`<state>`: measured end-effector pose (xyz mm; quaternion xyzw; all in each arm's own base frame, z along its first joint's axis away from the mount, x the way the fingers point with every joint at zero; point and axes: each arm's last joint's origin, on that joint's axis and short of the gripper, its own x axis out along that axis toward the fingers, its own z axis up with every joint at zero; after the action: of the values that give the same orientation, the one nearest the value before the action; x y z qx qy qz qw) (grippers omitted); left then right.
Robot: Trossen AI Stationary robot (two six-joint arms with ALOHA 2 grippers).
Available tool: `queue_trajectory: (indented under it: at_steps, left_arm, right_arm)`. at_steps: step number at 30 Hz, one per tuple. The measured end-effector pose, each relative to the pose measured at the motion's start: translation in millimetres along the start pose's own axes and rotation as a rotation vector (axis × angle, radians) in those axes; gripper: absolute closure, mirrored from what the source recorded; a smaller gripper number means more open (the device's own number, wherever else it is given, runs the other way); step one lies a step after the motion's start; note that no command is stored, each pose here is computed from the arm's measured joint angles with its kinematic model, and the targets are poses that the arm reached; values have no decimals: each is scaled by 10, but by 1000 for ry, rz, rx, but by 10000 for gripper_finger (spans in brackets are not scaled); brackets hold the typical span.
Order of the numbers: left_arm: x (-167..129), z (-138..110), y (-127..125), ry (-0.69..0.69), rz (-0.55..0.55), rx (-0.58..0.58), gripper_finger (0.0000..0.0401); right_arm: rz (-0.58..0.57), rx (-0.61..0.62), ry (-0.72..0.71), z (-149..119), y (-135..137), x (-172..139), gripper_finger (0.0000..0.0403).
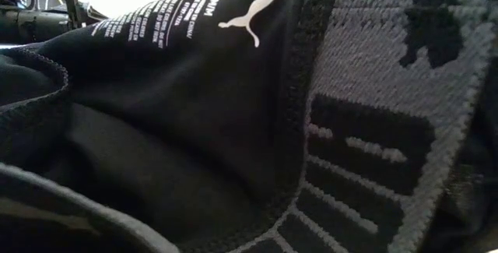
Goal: Sort clothes
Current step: Put the top right white sock into the laundry bin
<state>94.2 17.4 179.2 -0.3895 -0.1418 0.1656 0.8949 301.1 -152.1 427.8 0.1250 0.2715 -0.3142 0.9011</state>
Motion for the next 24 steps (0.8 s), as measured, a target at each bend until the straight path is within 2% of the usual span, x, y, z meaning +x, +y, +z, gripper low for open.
queue_trajectory:
  at_steps: [4,7,10,13,17,20,24]
  left_arm:
    - [0,-1,1,1,1,-5,275]
    - [0,-1,1,1,1,-5,275]
    - [0,-1,1,2,1,-5,275]
    - [0,-1,1,2,1,-5,275]
    - [0,-2,0,5,-2,-6,275]
    - [0,-5,-1,12,-9,-11,275]
    - [0,-7,1,16,-6,-39,275]
  right_arm:
    - [222,-36,96,-107,109,-398,203]
    - [298,-126,185,-262,228,-697,203]
    - [301,-200,258,-455,287,-957,203]
    - [234,-164,324,-795,223,-1038,203]
    - [151,-35,375,-1388,53,-935,203]
    - [107,61,419,-1827,-21,-675,203]
    - [76,113,458,-2309,-69,-289,203]
